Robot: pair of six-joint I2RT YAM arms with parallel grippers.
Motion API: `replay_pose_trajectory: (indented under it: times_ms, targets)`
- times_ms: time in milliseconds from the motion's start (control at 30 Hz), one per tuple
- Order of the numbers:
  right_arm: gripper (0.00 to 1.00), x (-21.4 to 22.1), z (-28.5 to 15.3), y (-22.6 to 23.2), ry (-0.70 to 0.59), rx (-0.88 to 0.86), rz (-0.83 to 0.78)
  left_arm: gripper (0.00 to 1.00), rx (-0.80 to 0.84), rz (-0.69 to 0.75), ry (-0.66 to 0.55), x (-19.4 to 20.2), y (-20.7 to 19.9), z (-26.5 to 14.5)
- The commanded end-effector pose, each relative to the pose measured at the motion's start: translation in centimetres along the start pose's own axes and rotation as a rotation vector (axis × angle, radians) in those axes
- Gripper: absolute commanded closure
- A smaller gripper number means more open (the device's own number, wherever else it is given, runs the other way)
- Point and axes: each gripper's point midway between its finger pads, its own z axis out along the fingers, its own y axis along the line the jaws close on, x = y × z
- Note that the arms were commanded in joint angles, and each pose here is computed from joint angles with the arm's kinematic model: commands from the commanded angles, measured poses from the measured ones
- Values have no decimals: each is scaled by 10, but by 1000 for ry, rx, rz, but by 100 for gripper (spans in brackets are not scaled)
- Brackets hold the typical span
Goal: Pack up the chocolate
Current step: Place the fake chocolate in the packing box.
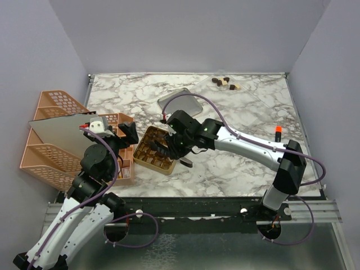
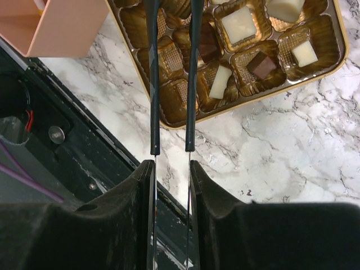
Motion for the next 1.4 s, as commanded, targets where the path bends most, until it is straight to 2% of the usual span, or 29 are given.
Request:
replay_pose_trajectory:
  times_ms: [0,500,833,1100,1367]
  targets:
    - [69,-10,4,5,-19,-1,-10,1,-23,0,-21,-3,5,0]
    - [61,-16,9,-1,-17,36,-18,1,-19,-3,-22,-3,5,0]
    - [62,-28,0,-3,-55,61,-25,1,-19,-6,-29,-5,6,-1]
    - [62,-50,-20,-36,-105,237,-70,1,-17,-8,-32,-5,6,-3]
    - [62,-77,-43,-105,-165,361,1,1,-13,-10,-32,-5,5,-3]
